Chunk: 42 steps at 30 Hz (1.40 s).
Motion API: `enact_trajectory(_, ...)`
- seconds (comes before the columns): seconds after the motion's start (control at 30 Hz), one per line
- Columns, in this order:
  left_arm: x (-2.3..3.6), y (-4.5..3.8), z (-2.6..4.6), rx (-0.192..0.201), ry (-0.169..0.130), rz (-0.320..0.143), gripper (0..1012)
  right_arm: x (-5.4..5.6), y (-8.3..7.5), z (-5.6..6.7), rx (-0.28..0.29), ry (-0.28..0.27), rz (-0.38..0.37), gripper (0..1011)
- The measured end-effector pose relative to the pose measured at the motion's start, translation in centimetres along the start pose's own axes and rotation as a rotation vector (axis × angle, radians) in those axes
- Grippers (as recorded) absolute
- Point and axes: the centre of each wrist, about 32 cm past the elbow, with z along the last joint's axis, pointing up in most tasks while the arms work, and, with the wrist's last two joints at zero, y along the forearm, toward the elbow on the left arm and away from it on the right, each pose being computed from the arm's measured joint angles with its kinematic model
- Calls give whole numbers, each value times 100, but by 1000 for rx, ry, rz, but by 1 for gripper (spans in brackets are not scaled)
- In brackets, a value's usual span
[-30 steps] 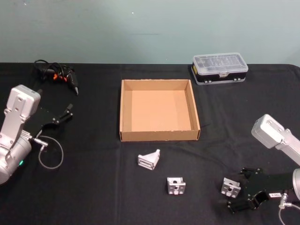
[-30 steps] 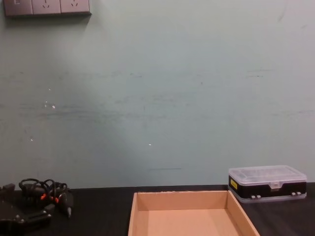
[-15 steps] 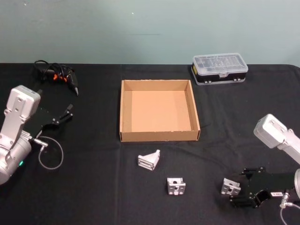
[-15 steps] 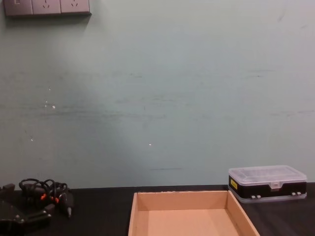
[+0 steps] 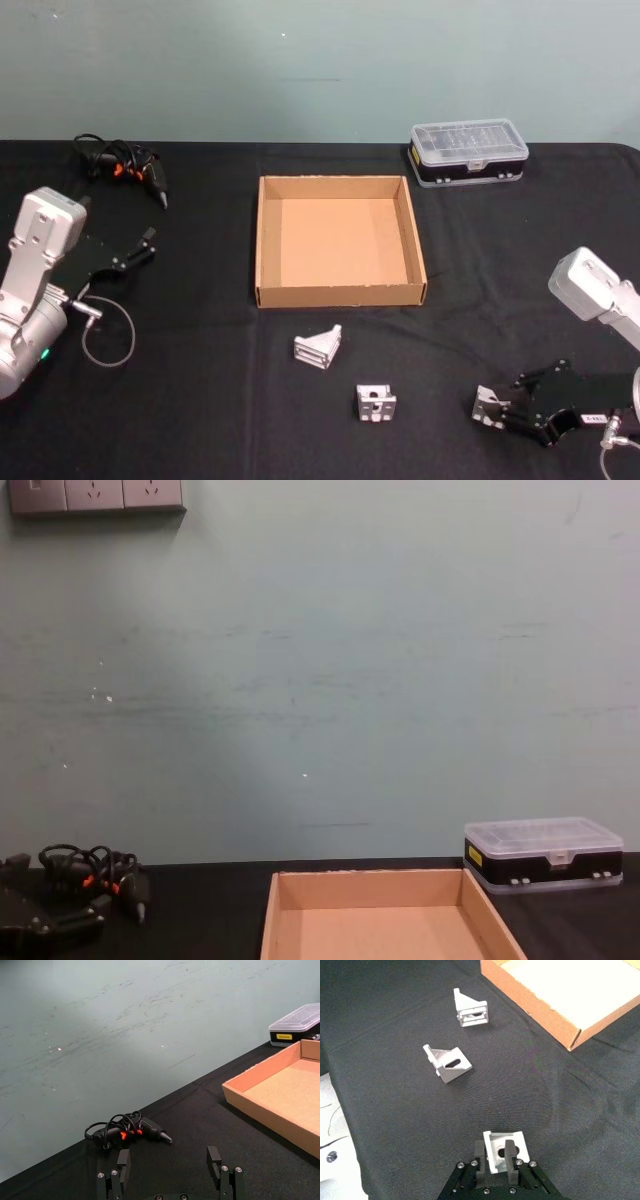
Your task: Use one hand to pick up the angle iron from the table and place it into the box.
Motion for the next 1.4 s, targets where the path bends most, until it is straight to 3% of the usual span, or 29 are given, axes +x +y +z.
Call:
enact_trajectory(0.27,0,0,0,0,0,0,1000,3,4,-22,11,-1,6,77)
enact_trajectory(0.53,0,0,0,0,0,0,1000,-1,-27,-9,35,-11,-4,58)
enact_trajectory(0.83,0,0,0,0,0,0,1000,-37,-162,103,130,-43,-86,58)
enact_trajectory(1.13,0,0,0,0,0,0,1000,-20,-190,424,263,-110,-156,57)
enact_trajectory(1.4,0,0,0,0,0,0,1000,108,67,724,335,-130,-170,57)
